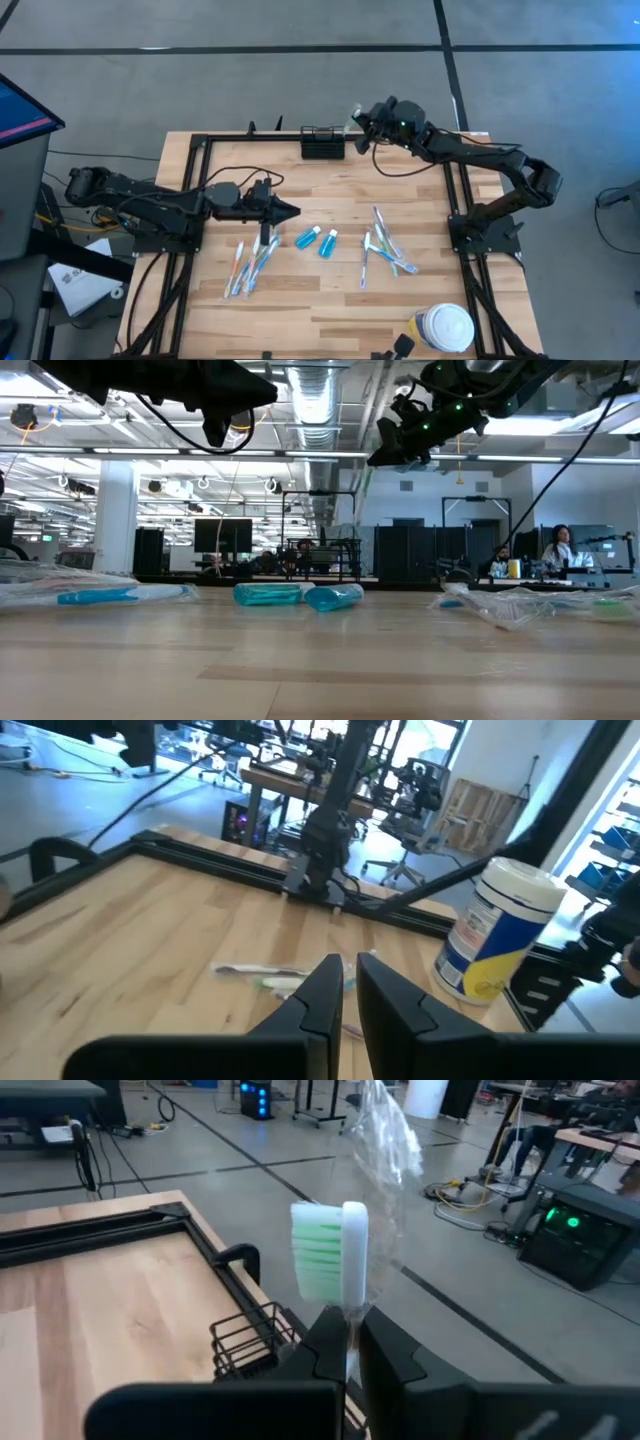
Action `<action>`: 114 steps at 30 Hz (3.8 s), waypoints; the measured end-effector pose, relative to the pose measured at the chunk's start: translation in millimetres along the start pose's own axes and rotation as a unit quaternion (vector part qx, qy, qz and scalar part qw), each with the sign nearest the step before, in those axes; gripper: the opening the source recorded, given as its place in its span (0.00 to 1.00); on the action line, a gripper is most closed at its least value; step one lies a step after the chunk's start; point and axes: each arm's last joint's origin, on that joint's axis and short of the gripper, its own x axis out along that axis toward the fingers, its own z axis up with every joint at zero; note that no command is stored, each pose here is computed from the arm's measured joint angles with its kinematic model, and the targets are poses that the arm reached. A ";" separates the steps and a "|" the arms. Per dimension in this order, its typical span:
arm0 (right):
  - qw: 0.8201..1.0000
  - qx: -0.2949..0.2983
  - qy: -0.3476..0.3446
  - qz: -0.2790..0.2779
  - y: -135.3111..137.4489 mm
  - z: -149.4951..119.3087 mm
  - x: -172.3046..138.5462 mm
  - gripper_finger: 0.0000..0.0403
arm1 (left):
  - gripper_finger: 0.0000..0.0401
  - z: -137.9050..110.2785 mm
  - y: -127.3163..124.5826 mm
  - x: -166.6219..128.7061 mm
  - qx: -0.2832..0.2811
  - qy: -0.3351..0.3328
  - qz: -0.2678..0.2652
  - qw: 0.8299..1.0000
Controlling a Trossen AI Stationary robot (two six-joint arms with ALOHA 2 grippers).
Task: Pick & Place toothbrushing station
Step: Put the left green toothbrush into the black wire organizer
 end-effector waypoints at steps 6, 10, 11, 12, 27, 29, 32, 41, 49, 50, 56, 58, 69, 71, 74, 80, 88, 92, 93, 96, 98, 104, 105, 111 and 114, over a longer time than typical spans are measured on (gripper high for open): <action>1.000 0.013 -0.018 0.006 -8.1 2.5 0.4 0.00 | 0.07 3.7 5.6 0.5 0.006 -0.013 0.010 1.000; 1.000 0.015 -0.019 0.004 -10.2 1.1 10.4 0.00 | 0.07 5.7 7.3 0.7 0.008 -0.022 0.012 1.000; 1.000 0.017 -0.004 0.004 -11.2 -1.0 13.9 0.00 | 0.07 6.1 7.1 0.7 0.008 -0.024 0.012 1.000; 1.000 0.018 0.004 0.005 -12.6 -0.4 17.7 0.00 | 0.07 6.2 7.1 0.6 0.008 -0.024 0.011 1.000; 0.999 -0.002 0.046 0.026 -18.2 20.4 45.7 0.01 | 0.07 4.1 2.2 0.3 0.010 -0.017 -0.002 1.000; 0.998 -0.002 0.049 0.026 -18.8 20.4 44.9 0.01 | 0.07 3.3 -0.3 0.0 0.011 -0.015 -0.008 1.000; 0.998 -0.001 0.057 0.023 -21.3 17.7 45.5 0.01 | 0.07 2.6 -2.5 -0.2 0.011 -0.013 -0.014 1.000; 0.996 0.009 0.081 0.038 -22.2 1.3 59.4 0.01 | 0.07 2.6 -2.7 -0.2 0.011 -0.013 -0.014 1.000; 0.995 0.015 0.090 0.037 -29.1 -6.9 65.6 0.01 | 0.07 2.6 -2.7 -0.2 0.009 -0.013 -0.014 1.000; 0.995 0.015 0.091 0.037 -29.1 -7.2 65.6 0.01 | 0.07 2.6 -2.7 -0.2 0.010 -0.014 -0.014 1.000; 0.994 0.019 0.094 0.049 -30.7 -8.4 65.4 0.01 | 0.07 2.6 -2.7 -0.2 0.009 -0.014 -0.014 1.000; 0.994 0.019 0.094 0.050 -29.9 -11.3 68.9 0.01 | 0.07 2.6 -2.7 -0.2 0.009 -0.014 -0.014 1.000; 0.990 0.026 0.123 0.059 -27.3 -37.5 88.7 0.01 | 0.07 2.5 -3.1 -0.3 0.008 -0.013 -0.015 1.000; 0.990 0.024 0.123 0.060 -27.2 -37.4 88.7 0.01 | 0.07 2.5 -3.1 -0.3 0.007 -0.013 -0.015 1.000; 0.990 0.025 0.122 0.061 -27.8 -37.4 88.7 0.01 | 0.07 2.5 -3.1 -0.3 0.007 -0.013 -0.015 1.000; 0.990 0.030 0.125 0.060 -28.8 -40.7 91.2 0.02 | 0.07 2.5 -3.1 -0.3 0.008 -0.013 -0.015 1.000; 0.987 0.036 0.140 0.066 -26.4 -49.2 95.2 0.02 | 0.07 2.5 -3.2 -0.3 0.007 -0.013 -0.015 1.000; 0.988 0.037 0.134 0.065 -26.5 -47.2 95.1 0.04 | 0.07 2.5 -3.2 -0.3 0.007 -0.013 -0.015 1.000; 0.988 0.037 0.136 0.066 -26.3 -47.6 95.0 0.05 | 0.07 2.5 -3.2 -0.3 0.007 -0.013 -0.015 1.000; 0.988 0.037 0.135 0.066 -26.3 -47.5 95.1 0.08 | 0.07 2.5 -3.2 -0.3 0.007 -0.013 -0.015 1.000; 0.988 0.038 0.136 0.066 -26.3 -47.6 95.1 0.10 | 0.07 2.5 -3.2 -0.3 0.007 -0.013 -0.015 1.000; 0.988 0.037 0.137 0.067 -25.5 -47.6 95.1 0.11 | 0.07 2.5 -3.2 -0.3 0.007 -0.013 -0.015 1.000; 0.988 0.037 0.137 0.067 -25.5 -47.7 95.0 0.11 | 0.07 2.5 -3.2 -0.3 0.007 -0.013 -0.015 1.000; 0.987 0.038 0.142 0.067 -25.3 -48.6 94.7 0.12 | 0.07 2.4 -3.2 -0.3 0.007 -0.013 -0.015 1.000; 0.986 0.041 0.145 0.076 -24.7 -49.3 94.5 0.12 | 0.07 2.5 -3.2 -0.3 0.007 -0.013 -0.015 1.000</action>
